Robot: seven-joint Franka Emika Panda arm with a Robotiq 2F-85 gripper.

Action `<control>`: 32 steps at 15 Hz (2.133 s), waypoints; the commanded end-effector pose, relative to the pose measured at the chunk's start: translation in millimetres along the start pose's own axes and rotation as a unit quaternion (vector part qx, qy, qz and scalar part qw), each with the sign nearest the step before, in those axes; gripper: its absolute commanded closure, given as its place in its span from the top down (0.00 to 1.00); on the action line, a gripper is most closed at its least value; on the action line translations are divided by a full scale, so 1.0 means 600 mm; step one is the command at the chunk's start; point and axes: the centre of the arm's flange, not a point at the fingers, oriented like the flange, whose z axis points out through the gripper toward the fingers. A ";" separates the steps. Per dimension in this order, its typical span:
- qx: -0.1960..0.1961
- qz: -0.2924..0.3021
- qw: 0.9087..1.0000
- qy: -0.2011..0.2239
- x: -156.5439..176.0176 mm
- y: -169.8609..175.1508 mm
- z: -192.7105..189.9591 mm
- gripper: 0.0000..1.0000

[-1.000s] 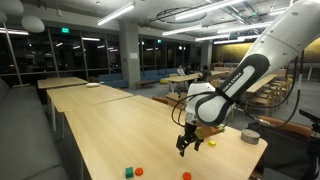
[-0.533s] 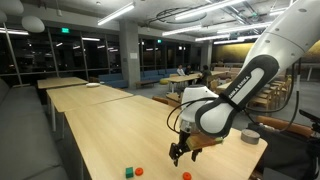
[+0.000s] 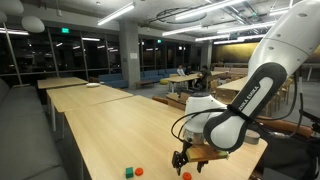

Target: Put the orange discs in the bowl

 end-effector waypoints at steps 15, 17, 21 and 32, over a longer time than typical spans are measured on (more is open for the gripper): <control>0.003 0.016 1.000 0.001 0.031 0.016 0.053 1.00; 0.002 0.014 1.000 0.000 0.035 0.015 0.052 1.00; 0.003 0.010 1.000 0.000 0.041 0.014 0.051 1.00; 0.019 0.007 1.000 -0.020 0.044 0.014 0.055 1.00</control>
